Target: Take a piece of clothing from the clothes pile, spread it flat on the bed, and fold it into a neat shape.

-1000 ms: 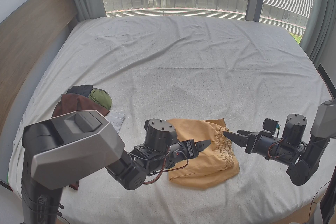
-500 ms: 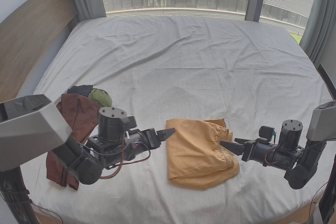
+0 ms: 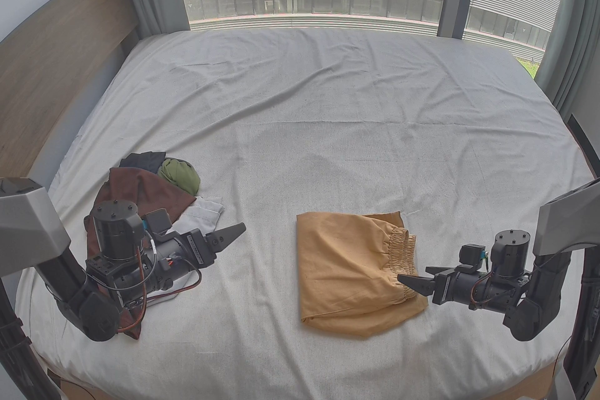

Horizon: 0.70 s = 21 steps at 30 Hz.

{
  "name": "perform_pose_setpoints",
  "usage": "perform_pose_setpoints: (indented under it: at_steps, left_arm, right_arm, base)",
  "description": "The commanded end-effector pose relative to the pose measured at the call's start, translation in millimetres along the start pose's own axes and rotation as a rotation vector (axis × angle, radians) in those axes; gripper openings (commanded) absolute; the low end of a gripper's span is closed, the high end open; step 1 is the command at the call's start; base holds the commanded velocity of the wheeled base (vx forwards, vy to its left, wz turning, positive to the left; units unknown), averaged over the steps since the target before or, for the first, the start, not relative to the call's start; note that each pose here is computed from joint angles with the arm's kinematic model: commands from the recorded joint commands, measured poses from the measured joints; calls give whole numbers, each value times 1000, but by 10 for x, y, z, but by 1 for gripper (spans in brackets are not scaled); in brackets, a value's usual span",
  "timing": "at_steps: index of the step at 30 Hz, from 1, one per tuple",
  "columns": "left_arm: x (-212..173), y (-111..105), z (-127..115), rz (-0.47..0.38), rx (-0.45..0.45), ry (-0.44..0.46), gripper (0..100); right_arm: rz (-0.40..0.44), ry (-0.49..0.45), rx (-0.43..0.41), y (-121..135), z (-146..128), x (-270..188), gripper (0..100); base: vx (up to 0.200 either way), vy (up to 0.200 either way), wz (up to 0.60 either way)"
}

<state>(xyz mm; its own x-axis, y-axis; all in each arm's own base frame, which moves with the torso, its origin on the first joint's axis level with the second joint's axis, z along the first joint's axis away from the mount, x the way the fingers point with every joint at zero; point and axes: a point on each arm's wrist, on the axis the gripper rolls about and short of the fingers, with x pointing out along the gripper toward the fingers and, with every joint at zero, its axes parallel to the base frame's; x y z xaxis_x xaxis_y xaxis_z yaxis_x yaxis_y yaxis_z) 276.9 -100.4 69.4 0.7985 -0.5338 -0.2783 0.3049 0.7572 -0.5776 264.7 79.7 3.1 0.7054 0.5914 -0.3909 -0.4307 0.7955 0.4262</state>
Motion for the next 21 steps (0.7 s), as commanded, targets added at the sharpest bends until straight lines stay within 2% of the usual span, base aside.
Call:
perform_pose_setpoints:
  at_steps: [1,10,21]
  left_arm:
    - [-3,127,-86,33,-16,27,100]
    - [12,141,-104,25,-19,23,100]
    - [25,146,-114,19,-18,18,100]
  right_arm:
    - [-46,59,37,-166,-163,44,100]
    - [-45,122,48,-198,-331,141,100]
    - [-43,118,46,-212,-354,248,100]
  base:
    - [0,0,0]
    - [0,0,0]
    - [0,0,0]
